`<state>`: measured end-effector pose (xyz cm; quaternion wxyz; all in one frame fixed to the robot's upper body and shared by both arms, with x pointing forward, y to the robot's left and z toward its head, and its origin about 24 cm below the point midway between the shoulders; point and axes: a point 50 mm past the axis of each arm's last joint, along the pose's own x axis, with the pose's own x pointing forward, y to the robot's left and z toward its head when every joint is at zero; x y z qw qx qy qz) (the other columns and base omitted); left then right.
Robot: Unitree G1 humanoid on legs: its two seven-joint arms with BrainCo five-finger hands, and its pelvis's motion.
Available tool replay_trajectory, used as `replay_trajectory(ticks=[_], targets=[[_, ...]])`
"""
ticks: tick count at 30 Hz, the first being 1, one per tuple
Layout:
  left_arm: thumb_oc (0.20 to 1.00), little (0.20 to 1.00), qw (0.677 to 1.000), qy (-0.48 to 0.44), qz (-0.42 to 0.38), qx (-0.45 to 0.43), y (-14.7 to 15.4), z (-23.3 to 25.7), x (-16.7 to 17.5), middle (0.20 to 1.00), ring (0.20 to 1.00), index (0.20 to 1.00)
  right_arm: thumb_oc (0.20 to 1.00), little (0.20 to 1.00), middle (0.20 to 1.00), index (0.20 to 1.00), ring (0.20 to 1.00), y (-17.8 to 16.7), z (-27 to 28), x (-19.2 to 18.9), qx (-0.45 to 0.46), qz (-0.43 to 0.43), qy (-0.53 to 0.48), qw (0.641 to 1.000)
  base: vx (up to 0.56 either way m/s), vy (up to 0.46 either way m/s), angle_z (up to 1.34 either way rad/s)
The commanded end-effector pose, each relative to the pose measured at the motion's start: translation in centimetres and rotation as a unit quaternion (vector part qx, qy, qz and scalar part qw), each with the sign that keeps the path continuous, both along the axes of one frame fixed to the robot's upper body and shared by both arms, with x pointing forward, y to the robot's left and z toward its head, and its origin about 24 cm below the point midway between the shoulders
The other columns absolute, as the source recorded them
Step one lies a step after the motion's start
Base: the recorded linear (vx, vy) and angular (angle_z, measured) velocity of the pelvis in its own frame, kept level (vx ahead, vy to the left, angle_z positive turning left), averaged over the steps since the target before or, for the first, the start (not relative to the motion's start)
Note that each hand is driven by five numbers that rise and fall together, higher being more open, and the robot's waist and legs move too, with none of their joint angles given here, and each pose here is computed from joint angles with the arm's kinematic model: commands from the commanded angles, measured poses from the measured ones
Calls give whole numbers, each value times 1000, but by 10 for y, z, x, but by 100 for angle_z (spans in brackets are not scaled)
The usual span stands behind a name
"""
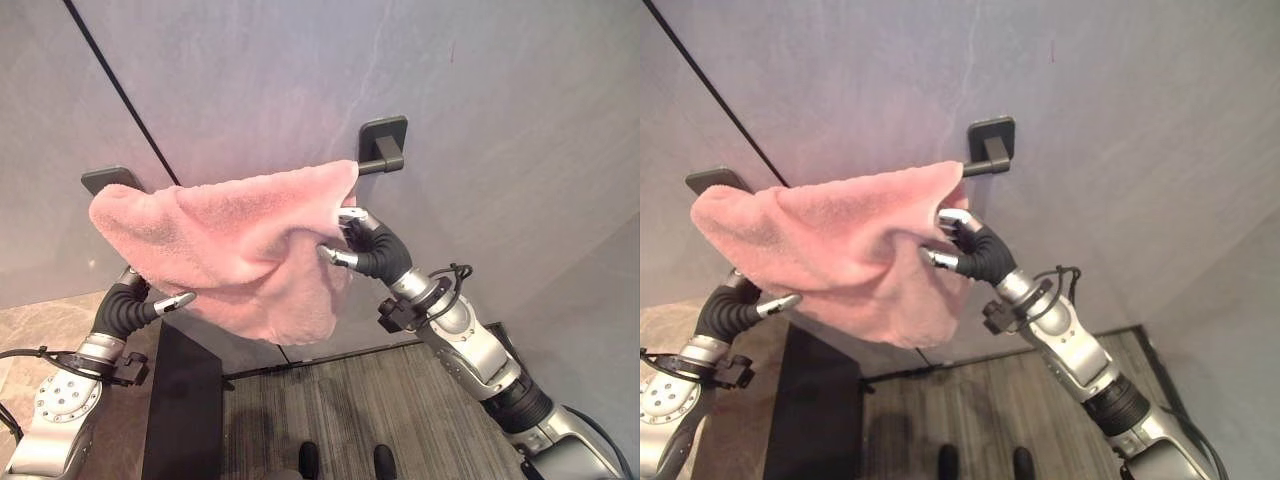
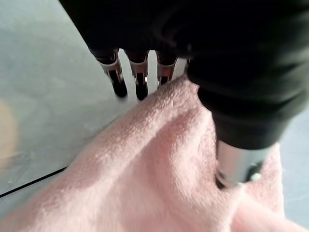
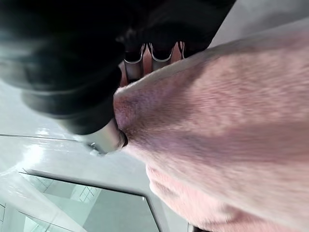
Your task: Put brush and paste in cup on sink, flatten towel.
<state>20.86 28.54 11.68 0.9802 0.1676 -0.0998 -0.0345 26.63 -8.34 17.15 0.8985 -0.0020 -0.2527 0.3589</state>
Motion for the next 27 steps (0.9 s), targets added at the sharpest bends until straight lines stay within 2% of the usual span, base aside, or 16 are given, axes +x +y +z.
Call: replay_trajectory(ticks=[1, 2, 13, 18, 20, 23, 27], targets=[[200, 200, 998, -65, 18, -7, 9, 24, -1, 200, 200, 200, 250, 250, 250, 250, 250, 1, 36, -15, 82, 20, -82, 993, 0, 0, 0], [200, 200, 998, -64, 16, -18, 8, 22, 0, 200, 200, 200, 200, 200, 200, 200, 200, 1, 36, -15, 86, 19, -83, 993, 0, 0, 0], [200, 200, 998, -61, -15, -24, -2, 21, 0, 200, 200, 200, 200, 200, 200, 200, 200, -19, 27, -17, 86, -18, -73, 993, 0, 0, 0], [200, 200, 999, 36, -6, -28, -4, -24, 7, 200, 200, 200, 200, 200, 200, 200, 200, -21, -12, -6, 44, -47, 11, 998, 0, 0, 0], [200, 200, 1000, 12, -21, -17, -8, -11, 11, 200, 200, 200, 200, 200, 200, 200, 200, -17, -10, -5, 38, -39, 8, 998, 0, 0, 0], [200, 200, 991, -79, -45, -96, -15, 21, 12, 200, 200, 200, 219, 219, 219, 219, 219, -9, 21, -9, 54, -10, -59, 997, 12, -10, 0], [200, 200, 981, -130, -39, -140, -15, 34, 11, 200, 200, 200, 231, 231, 231, 231, 231, -7, 37, -15, 83, 3, -91, 992, 6, -8, 0]])
